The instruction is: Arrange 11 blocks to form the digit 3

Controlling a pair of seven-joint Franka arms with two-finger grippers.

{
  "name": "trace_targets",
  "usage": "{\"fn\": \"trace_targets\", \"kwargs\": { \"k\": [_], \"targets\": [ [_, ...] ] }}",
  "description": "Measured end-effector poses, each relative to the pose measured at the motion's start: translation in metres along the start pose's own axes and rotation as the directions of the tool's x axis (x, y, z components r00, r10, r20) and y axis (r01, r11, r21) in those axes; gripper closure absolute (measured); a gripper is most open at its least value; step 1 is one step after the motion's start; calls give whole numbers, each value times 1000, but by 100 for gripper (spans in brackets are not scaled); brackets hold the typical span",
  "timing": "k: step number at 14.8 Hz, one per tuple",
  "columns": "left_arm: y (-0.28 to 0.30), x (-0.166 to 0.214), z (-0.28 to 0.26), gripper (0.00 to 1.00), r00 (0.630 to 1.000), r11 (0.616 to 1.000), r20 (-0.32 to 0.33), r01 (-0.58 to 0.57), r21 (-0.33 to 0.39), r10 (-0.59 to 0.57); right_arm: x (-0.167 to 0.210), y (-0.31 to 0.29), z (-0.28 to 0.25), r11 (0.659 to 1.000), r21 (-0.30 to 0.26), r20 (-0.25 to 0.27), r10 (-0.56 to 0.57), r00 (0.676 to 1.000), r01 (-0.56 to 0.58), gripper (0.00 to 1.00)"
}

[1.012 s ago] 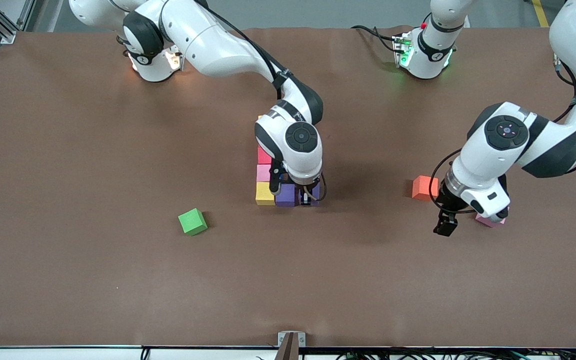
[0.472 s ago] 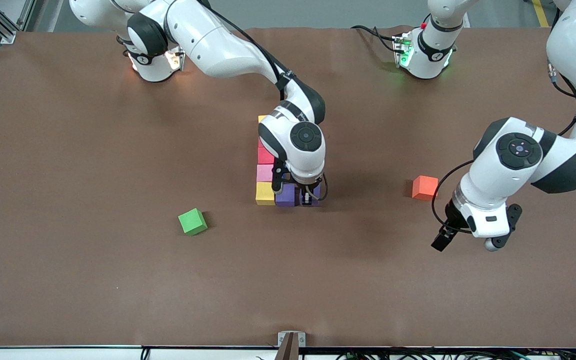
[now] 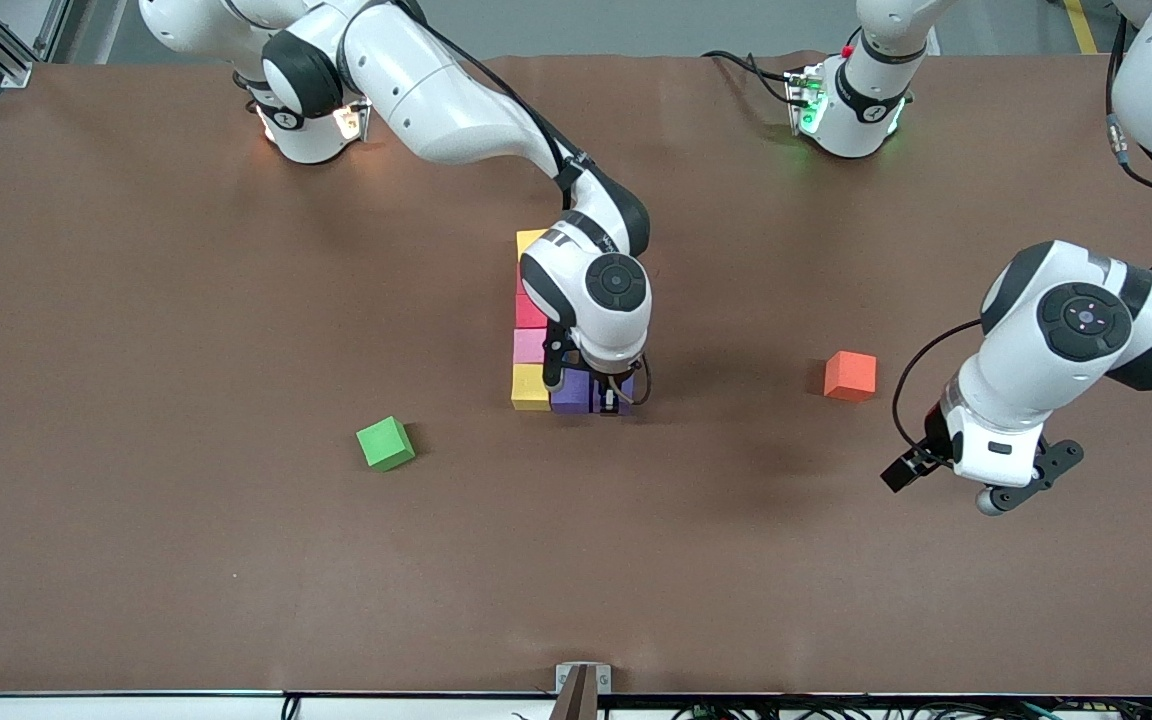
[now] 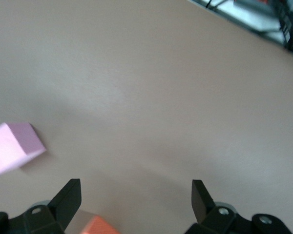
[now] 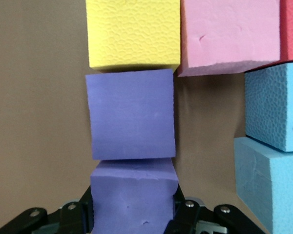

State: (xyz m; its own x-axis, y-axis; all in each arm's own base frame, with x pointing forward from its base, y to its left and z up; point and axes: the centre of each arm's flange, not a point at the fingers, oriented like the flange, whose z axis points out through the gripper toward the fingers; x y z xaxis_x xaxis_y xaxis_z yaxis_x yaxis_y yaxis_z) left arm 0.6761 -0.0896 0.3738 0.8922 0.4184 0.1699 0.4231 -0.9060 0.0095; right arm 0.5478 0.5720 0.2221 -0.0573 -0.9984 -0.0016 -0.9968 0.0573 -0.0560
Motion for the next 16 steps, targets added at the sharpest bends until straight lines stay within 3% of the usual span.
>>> {"fn": "trace_targets", "kwargs": {
  "k": [8,13,16],
  "targets": [
    [-67,30,-19,0,987,990,75,-143,6,142,2,-2,1,1000,9,-9,-2,1000,2,41],
    [-77,32,-27,0,979,981,82,-190,25,188,1,-1,2,1000,8,-10,-3,1000,3,41],
    [-87,34,-31,0,960,966,124,-256,32,250,1,-1,2,1000,8,-10,-3,1000,3,41]
  ]
}}
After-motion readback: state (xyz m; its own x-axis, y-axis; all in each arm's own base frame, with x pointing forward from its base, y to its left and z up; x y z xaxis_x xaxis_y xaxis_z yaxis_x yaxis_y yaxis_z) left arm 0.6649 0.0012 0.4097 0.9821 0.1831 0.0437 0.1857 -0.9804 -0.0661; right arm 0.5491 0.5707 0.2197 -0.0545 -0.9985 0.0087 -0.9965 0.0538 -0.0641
